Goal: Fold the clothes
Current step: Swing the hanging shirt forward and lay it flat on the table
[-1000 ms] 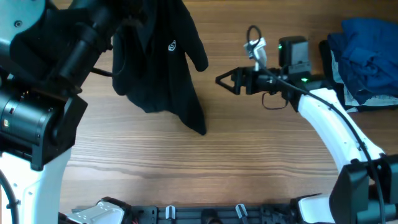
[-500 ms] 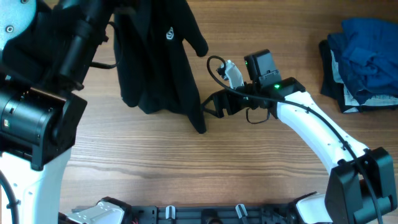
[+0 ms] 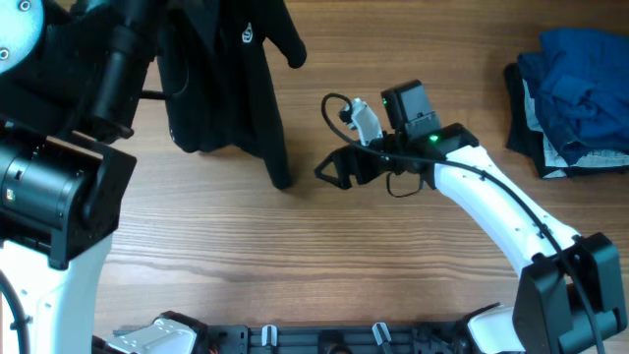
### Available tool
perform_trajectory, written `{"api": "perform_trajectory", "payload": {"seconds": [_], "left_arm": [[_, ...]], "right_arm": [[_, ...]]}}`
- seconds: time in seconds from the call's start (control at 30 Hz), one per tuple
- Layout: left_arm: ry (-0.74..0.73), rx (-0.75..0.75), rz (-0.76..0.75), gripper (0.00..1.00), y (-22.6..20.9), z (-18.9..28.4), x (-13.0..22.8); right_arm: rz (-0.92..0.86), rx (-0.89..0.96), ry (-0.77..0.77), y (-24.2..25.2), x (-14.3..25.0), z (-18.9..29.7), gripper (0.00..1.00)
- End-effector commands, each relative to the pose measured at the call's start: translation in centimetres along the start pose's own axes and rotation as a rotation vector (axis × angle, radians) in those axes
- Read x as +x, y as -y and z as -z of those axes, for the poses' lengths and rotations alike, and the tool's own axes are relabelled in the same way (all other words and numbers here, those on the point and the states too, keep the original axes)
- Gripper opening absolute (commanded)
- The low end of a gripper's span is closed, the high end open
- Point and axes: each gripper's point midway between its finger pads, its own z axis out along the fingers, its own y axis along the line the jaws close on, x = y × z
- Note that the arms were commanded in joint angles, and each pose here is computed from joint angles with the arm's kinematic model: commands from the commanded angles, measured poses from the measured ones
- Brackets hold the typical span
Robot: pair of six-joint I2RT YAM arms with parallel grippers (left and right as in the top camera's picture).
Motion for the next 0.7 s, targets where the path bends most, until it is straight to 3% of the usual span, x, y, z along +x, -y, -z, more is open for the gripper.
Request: {"api": "perform_trajectory", "payload": {"seconds": [0.0, 0.2, 0.37, 0.53, 0.67], "left_arm": [[0.045, 0.037, 0.004, 0.04, 1.4, 1.5, -1.8], [-0.026, 0.013, -0.004, 0.04, 0.9, 0.8, 0.3], [-0.115, -0.013, 0.024, 0.04, 0.0, -1.8, 3.8], [-0.253, 0.092, 0.107, 0.04, 1.2, -5.9, 9.5], [-0.352, 0.264, 0.166, 0.04, 4.8, -9.1, 14.9]], "right_arm": [[-0.011, 0.003, 0.023, -0.1, -0.9, -0.5, 0.91], [-0.171, 0.025, 0.125, 2.7, -3.1, 1.4, 0.91], [-0.294, 0.003, 0.267, 7.1, -4.9, 6.4, 0.91], [-0.363, -0.037, 0.41, 11.3, -5.6, 11.9, 0.94], [-0.418, -0.035, 0.495, 14.3, -4.8, 15.7, 0.94]]}}
